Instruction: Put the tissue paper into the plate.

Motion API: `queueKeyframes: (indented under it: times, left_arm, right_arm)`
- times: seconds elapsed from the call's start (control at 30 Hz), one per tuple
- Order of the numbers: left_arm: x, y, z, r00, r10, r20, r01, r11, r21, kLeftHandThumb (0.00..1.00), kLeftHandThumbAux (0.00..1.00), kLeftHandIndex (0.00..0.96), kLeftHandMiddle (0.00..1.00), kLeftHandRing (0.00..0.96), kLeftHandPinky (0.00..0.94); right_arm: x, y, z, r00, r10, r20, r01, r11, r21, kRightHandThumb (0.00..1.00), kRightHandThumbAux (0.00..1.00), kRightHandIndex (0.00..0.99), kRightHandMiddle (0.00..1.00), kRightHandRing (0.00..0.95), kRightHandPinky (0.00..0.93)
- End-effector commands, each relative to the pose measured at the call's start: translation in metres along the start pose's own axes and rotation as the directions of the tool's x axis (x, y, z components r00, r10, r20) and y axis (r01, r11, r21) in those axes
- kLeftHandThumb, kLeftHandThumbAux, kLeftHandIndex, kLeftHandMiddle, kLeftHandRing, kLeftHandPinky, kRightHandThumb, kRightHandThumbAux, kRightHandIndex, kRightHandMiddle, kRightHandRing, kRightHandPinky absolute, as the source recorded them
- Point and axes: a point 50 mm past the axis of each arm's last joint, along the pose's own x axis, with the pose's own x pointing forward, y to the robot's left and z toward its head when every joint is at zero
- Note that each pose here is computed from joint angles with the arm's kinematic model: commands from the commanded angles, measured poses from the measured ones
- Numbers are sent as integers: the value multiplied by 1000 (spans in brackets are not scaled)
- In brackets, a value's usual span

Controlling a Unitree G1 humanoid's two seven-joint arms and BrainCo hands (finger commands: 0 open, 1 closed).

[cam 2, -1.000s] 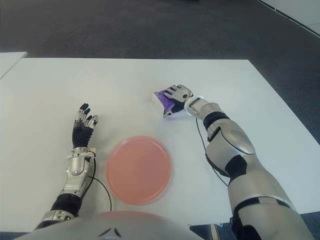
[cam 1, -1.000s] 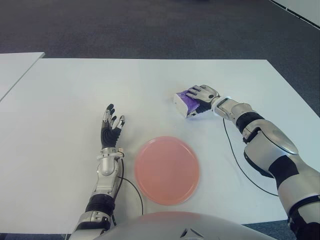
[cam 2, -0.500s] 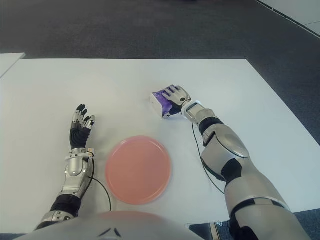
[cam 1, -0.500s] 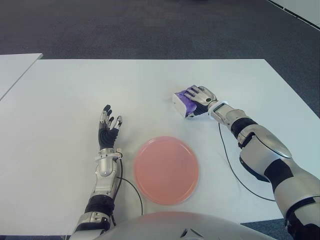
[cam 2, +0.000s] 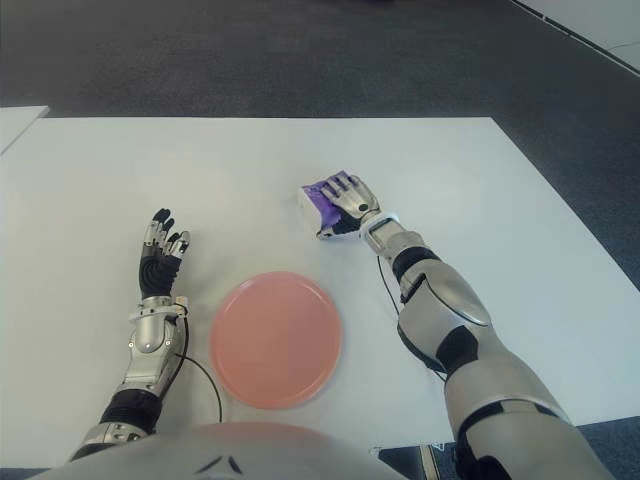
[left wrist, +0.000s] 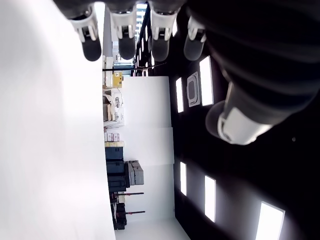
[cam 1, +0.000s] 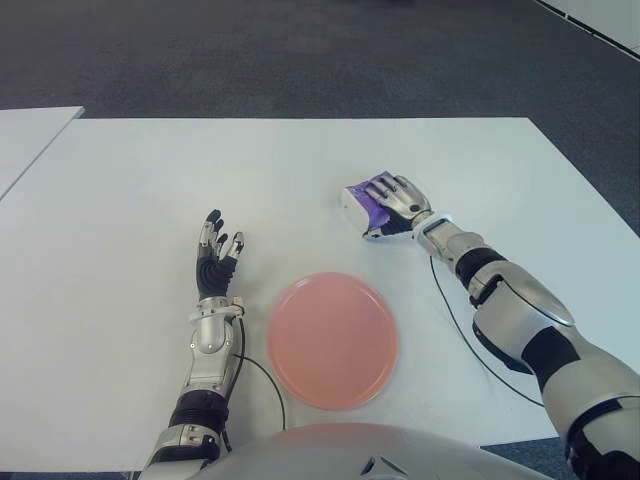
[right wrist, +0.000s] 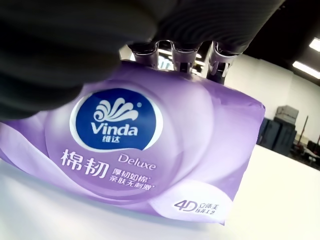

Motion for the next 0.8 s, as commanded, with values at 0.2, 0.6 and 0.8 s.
queueKeyframes:
  times: [0.2,0.6,0.8]
  left_arm:
    - [-27,7,-23,992,-6,-127,11,999,39,252,600,64,49,14,20]
    - [-29,8,-23,991,-10,-136,16,999,47,213,602,43,46,16,19]
    - [-30,8,-23,991,-11,-136,17,999,45,217,599,45,44,17,25]
  right_arm:
    - [-22,49,40,988,128,89,-134,989,64,435,233,0,0,0,0]
    - [-23,45,49,996,-80,-51,90,959,269,634,423,13,99,99,158]
    - [-25,43,52,983,-142,-118,174,926,336,757,472,138,237,275,371]
